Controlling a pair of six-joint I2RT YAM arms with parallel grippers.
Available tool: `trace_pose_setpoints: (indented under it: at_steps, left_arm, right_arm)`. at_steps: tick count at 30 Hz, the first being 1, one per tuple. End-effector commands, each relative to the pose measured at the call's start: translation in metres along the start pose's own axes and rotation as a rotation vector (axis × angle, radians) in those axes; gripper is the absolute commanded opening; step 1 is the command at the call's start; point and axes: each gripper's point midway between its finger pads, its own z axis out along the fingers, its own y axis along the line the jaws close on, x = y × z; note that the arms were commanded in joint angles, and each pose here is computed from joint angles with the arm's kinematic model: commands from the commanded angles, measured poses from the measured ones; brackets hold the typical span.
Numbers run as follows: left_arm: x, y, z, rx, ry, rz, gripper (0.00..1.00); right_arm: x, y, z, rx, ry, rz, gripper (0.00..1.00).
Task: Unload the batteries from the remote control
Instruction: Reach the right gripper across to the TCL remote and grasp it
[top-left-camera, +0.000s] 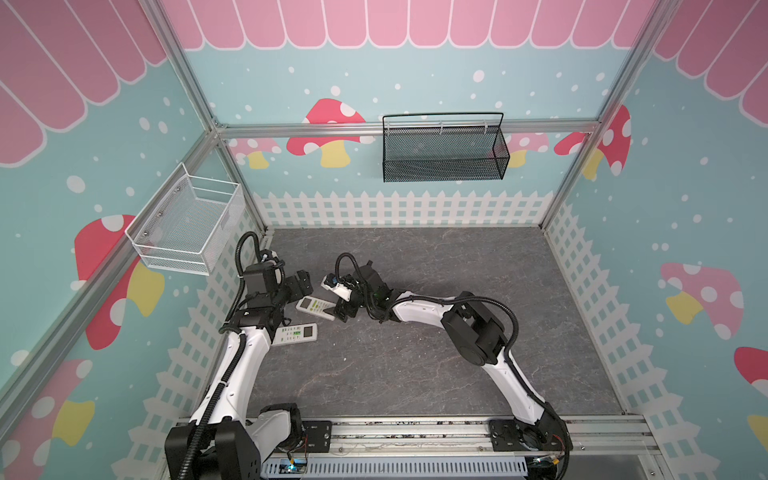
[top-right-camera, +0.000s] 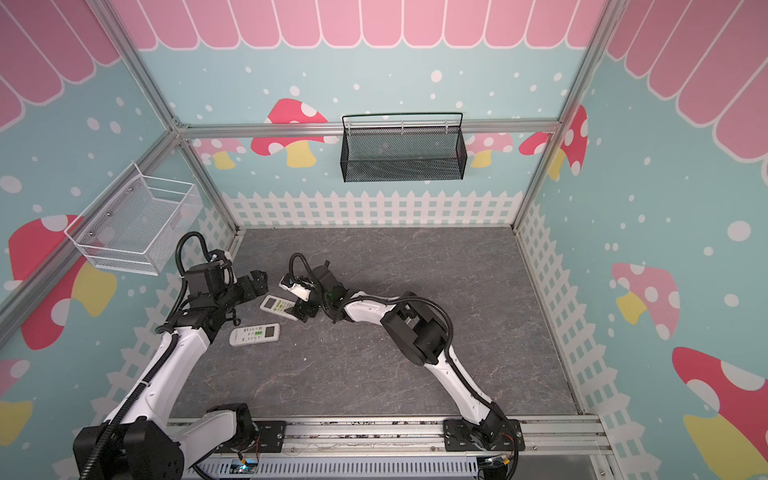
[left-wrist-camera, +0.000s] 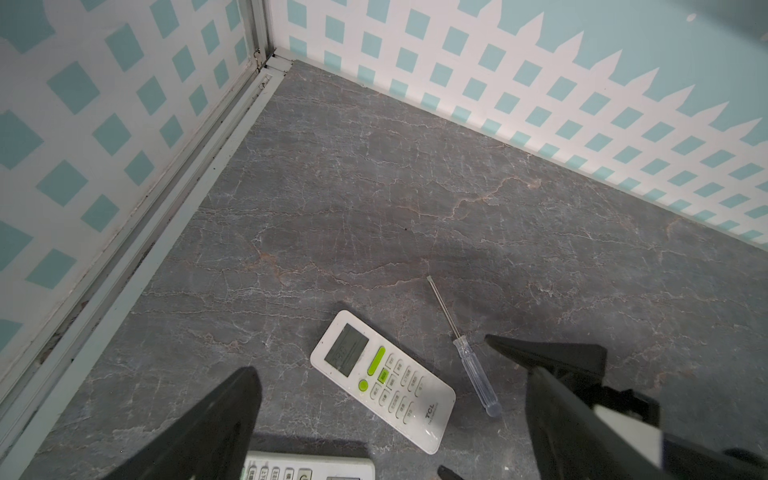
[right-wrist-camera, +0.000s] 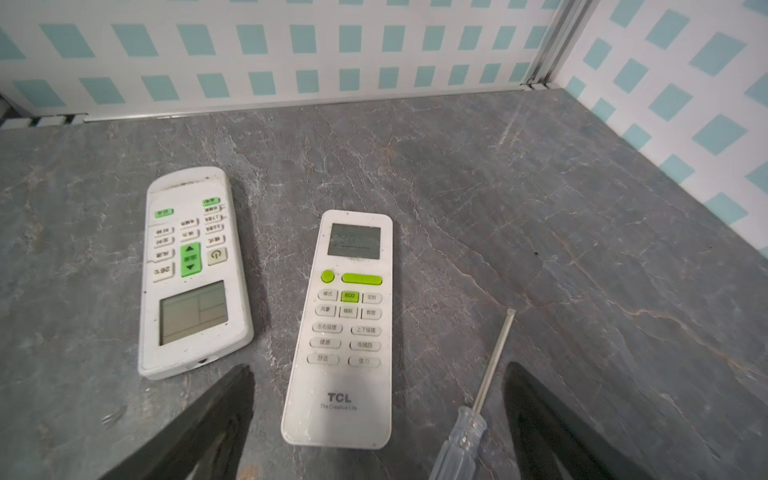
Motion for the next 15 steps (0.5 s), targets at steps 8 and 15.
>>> trace_pose_setpoints:
  at_steps: [8, 15]
  left_arm:
    - [0.003, 0.004, -0.002, -0.011, -0.003, -0.017, 1.0]
    - [0.002, 0.003, -0.004, 0.004, 0.001, -0.019, 1.0]
  right_arm:
    - [0.025, 0.015, 0.029, -0.085, 0.064, 0.003, 0.92]
    - [0.035, 0.027, 0.034, -0.114, 0.089, -0.003, 0.91]
